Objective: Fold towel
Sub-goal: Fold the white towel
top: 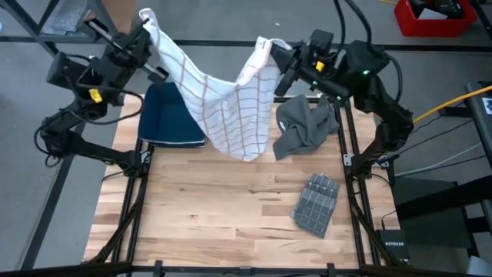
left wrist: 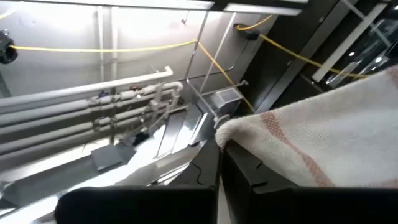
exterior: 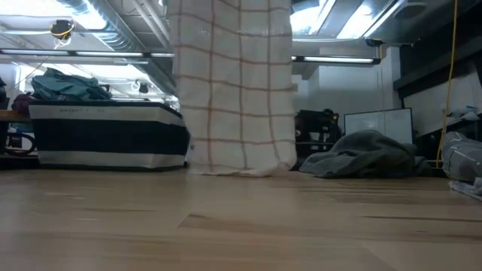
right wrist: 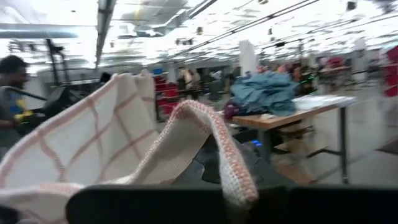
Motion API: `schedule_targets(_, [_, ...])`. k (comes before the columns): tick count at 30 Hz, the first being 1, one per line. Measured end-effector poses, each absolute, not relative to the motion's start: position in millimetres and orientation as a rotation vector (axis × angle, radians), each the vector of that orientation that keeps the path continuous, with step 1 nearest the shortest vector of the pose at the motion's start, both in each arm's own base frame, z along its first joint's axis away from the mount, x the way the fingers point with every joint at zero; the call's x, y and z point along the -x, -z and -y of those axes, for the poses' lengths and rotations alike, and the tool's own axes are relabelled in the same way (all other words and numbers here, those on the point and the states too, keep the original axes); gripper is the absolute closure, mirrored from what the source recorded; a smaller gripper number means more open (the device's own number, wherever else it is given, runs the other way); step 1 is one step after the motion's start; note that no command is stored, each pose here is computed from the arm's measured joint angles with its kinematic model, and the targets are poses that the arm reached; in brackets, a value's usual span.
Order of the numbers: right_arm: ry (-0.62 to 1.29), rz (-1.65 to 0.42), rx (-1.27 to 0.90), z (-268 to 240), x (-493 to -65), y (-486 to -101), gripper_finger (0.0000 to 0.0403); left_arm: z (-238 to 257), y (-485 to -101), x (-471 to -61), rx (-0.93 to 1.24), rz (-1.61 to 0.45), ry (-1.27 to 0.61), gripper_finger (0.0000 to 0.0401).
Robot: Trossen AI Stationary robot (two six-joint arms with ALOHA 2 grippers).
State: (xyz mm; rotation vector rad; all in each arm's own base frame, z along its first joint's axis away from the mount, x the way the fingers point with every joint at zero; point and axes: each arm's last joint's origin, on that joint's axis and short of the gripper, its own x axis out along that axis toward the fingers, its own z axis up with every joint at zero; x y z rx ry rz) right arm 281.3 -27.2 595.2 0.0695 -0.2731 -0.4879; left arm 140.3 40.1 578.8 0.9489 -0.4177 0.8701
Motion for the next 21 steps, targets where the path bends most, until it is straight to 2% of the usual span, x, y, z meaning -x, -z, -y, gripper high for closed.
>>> schedule_targets(6, [0.551, 0.291, -0.033, 28, -268, -602, 0.0403, -47, -583, -134, -0.868, 0.503, -0.893, 0.0401])
schedule_targets(14, [0.56, 0.323, 0.006, 27, -255, -610, 0.0403, -47, -579, -151, -0.749, 0.61, -0.665, 0.0401])
schedule_targets(21, [0.564, 0.34, 0.028, 25, -222, -621, 0.0403, -33, -575, -157, -0.583, 0.631, -0.472, 0.0401])
